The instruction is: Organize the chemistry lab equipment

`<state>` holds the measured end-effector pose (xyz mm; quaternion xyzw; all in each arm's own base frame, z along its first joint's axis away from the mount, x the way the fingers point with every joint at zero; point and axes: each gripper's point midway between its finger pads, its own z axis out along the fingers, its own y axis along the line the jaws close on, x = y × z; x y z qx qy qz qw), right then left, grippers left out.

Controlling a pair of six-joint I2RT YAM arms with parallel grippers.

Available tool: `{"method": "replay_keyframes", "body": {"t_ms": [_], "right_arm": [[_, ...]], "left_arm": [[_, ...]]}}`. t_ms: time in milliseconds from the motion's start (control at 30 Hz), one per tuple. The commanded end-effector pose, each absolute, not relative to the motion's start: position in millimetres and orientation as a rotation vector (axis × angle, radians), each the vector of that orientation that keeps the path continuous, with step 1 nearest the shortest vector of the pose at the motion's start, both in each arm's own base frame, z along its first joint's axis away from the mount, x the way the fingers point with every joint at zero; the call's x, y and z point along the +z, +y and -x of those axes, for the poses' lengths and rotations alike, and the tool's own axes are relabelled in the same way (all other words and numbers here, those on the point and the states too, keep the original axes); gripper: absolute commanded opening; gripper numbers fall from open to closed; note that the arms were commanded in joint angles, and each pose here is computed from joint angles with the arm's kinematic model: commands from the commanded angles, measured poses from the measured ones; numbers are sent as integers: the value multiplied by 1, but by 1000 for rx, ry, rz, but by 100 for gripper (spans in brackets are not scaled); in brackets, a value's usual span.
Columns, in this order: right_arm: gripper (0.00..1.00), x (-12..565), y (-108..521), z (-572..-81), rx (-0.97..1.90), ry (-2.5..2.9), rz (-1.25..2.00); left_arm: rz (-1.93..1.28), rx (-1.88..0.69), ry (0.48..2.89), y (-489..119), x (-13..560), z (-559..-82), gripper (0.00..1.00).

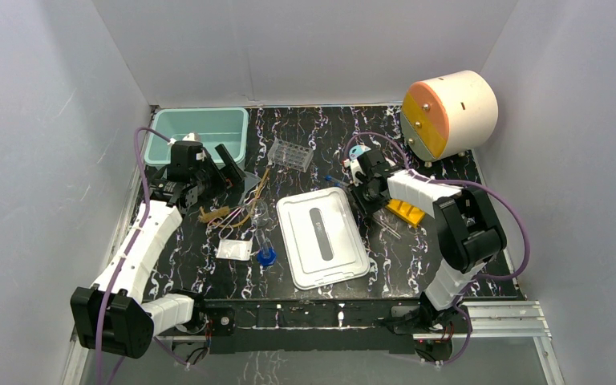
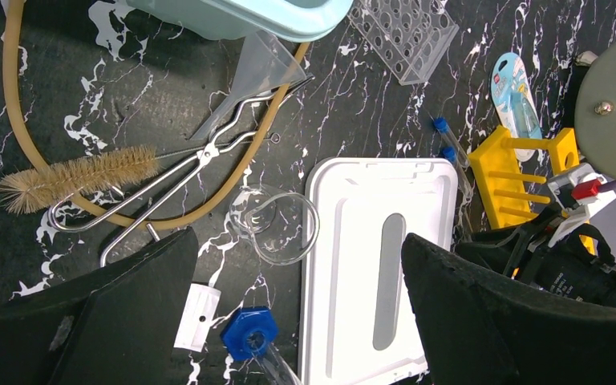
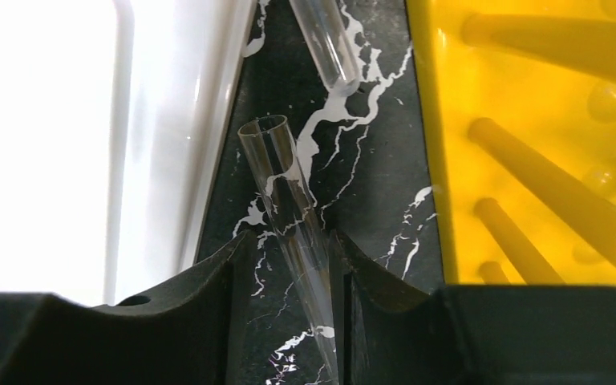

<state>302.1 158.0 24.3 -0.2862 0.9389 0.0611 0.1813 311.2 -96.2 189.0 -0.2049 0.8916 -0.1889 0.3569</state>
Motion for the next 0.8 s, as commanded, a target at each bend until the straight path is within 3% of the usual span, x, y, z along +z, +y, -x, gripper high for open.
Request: {"method": "replay_keyframes", "body": {"t_ms": [0,300,533,767], "right_arm": [[46,23,165,-306,215,2633,853],[48,13,161,-307,174,2653,879],[28,11,155,-310,96,2642,886],[22,30,155,-311,76,2585,837]], "left_arm": [[473,-511,2233,-97,220,-311,98],[443,-528,2208,-98,234,-309,98],[392,-572,2187,-104,249,-307,98],[279,-762,2143,-131,279,-301,98]]}}
